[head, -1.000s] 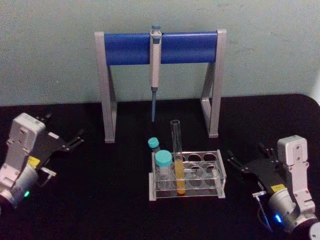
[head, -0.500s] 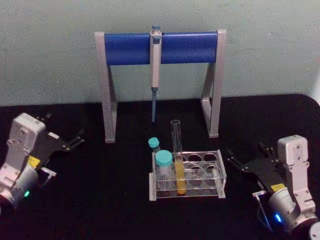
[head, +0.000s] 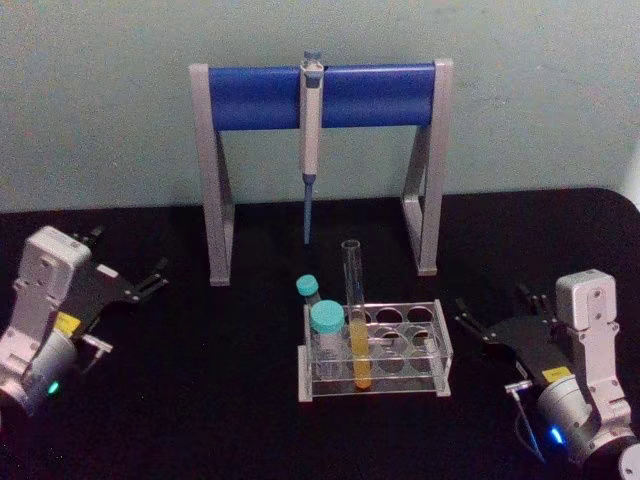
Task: Pick up the test tube from the test tube rack, shake it, then place it back into the test tube rack.
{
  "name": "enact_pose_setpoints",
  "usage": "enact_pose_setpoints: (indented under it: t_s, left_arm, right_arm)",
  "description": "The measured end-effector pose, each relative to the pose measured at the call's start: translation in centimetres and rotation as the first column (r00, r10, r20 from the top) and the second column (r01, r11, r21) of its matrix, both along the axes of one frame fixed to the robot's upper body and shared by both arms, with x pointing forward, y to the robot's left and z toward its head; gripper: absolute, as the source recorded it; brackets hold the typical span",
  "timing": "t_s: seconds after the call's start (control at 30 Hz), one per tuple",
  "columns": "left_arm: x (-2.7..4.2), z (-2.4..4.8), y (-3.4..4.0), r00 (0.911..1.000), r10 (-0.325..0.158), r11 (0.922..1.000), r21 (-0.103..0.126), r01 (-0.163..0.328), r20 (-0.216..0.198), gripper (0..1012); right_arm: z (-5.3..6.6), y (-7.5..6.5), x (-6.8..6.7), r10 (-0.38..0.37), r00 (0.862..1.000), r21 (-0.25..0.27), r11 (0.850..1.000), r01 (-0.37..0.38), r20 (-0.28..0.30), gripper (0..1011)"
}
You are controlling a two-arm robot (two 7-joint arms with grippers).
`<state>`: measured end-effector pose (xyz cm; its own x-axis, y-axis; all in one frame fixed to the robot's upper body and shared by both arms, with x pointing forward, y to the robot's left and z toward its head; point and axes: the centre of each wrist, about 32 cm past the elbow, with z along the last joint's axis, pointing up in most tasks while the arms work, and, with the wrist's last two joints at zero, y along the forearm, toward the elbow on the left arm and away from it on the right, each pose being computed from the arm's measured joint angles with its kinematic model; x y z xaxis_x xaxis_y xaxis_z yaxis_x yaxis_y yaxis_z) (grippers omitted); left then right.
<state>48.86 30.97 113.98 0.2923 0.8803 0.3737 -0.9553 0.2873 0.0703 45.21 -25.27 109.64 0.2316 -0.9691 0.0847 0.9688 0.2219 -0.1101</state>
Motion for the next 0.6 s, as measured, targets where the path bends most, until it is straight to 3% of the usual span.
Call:
enact_pose_setpoints:
  t_s: [0.6]
  left_arm:
    - [0.00, 0.00, 0.00, 1.0000, 0.000, 1.0000, 0.000, 0.000, 0.000, 1001]
  right_arm:
    - [0.01, 0.00, 0.00, 0.000, 1.000, 0.001, 1.000, 0.000, 0.001, 1000]
